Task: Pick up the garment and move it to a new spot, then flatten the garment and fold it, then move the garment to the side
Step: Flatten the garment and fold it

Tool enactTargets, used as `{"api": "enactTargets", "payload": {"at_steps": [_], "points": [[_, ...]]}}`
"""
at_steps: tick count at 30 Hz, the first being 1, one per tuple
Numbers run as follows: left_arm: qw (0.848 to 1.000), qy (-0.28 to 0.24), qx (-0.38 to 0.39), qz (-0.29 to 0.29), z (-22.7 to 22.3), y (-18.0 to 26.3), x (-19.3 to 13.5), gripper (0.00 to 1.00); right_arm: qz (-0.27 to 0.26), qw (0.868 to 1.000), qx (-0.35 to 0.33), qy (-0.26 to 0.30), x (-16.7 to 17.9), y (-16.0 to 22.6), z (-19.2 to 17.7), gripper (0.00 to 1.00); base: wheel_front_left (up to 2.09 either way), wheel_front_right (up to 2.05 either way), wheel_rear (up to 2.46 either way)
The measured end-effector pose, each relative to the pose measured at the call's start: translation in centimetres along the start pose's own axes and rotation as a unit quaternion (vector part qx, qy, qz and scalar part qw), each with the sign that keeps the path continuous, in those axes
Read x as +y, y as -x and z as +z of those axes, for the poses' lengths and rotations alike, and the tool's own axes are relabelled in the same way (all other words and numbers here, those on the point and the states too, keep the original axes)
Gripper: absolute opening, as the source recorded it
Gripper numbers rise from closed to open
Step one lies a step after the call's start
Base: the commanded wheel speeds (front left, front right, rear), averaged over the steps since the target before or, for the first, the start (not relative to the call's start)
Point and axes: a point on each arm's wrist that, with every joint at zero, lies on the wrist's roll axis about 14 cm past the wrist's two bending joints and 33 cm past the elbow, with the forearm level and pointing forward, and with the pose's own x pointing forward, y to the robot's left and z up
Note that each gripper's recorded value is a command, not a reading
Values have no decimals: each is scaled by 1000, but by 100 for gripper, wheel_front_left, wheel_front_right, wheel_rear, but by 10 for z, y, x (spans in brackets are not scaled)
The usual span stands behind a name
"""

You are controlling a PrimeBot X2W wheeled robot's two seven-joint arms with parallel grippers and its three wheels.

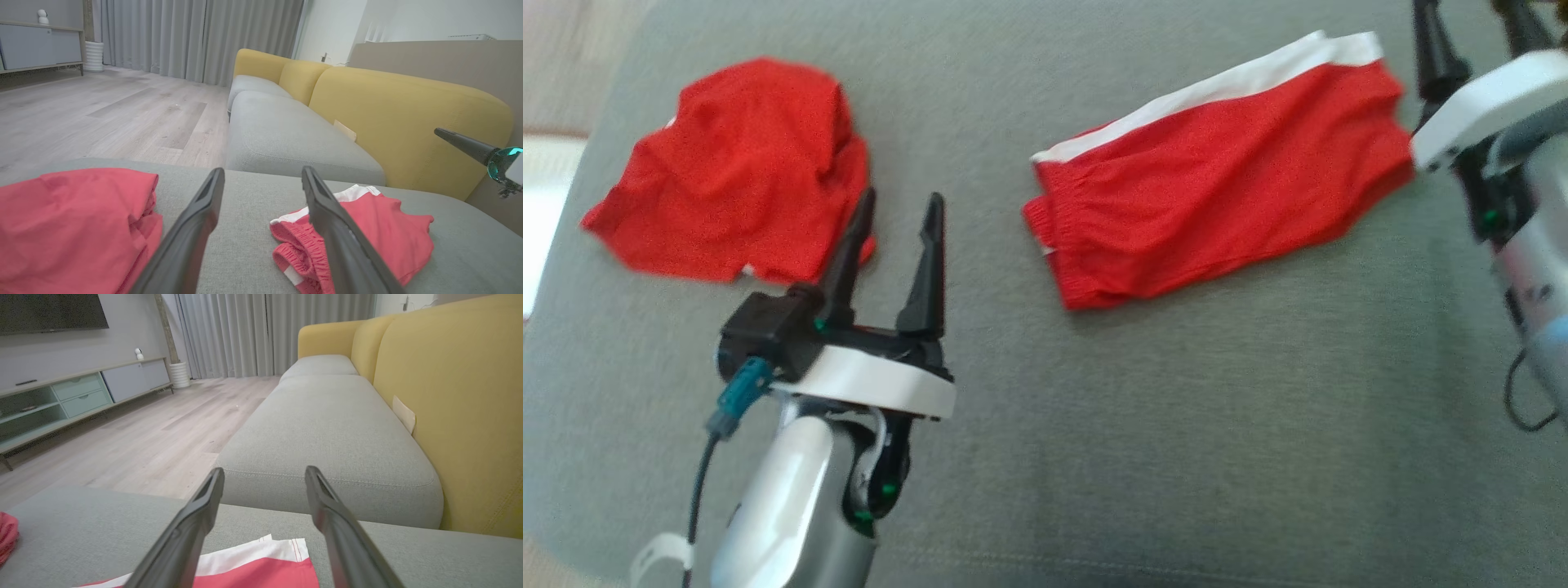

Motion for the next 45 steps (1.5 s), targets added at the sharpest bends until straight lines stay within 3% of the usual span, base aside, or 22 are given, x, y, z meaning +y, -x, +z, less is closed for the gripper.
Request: {"api": "enactTargets", "payload": {"at_steps": [12, 15, 25, 38, 42, 45], "points": [[999, 0, -18, -48, 14, 14, -31, 100, -32, 996, -84, -26, -13, 99, 29, 100, 0, 0, 0], [998, -9, -13, -62, 11, 19, -39, 100, -39, 996, -76, -17, -8, 123, 11, 100, 0, 0, 0], [998, -8, 6, -57, 0, 45, -39, 100, -102, 989, -60, -88, 13, 189, -48, 100, 0, 0, 0], [999, -5, 23, -44, -11, 53, -30, 100, -106, 989, -39, -93, 17, 186, -51, 100, 0, 0, 0], [999, -5, 29, -43, -15, 49, -29, 100, -112, 986, -1, -125, 13, 175, -68, 100, 0, 0, 0], [999, -3, 32, -34, -17, 44, -23, 100, -115, 977, 23, -178, 10, 159, -77, 100, 0, 0, 0]]}}
